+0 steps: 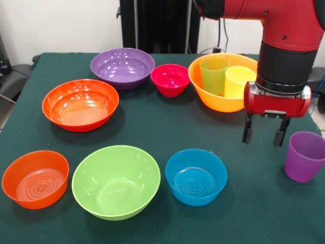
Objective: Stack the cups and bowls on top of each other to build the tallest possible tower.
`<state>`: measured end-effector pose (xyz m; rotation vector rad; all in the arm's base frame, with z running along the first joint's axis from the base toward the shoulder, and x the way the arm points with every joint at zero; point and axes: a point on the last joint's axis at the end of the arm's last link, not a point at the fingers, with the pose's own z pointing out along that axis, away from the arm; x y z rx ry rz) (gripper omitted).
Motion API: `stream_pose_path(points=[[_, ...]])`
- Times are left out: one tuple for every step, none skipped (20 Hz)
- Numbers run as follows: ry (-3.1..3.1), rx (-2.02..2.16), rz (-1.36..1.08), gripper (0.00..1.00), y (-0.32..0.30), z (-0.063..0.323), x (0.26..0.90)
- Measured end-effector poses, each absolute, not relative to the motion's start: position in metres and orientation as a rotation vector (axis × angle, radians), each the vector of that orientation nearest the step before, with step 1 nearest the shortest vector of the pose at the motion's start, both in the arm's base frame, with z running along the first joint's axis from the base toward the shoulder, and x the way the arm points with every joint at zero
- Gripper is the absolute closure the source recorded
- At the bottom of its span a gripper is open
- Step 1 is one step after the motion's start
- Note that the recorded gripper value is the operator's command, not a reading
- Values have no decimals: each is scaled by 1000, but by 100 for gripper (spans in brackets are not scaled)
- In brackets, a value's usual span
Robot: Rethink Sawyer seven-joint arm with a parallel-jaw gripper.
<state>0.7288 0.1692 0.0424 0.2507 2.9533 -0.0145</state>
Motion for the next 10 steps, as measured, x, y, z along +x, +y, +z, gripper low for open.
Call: stream_pose_path(points=[[2968,252,-16,0,170,44,728],[2982,253,-18,0,170,44,728],[2996,254,-20,0,170,46,728],[3004,255,-21,0,171,47,728],[3017,256,-22,0,171,48,728],[3026,257,-23,0,171,49,729],[3030,257,-24,0,171,50,729],[3038,257,-24,0,172,52,730],[3044,257,-23,0,173,54,732],[3047,257,-23,0,174,56,733]])
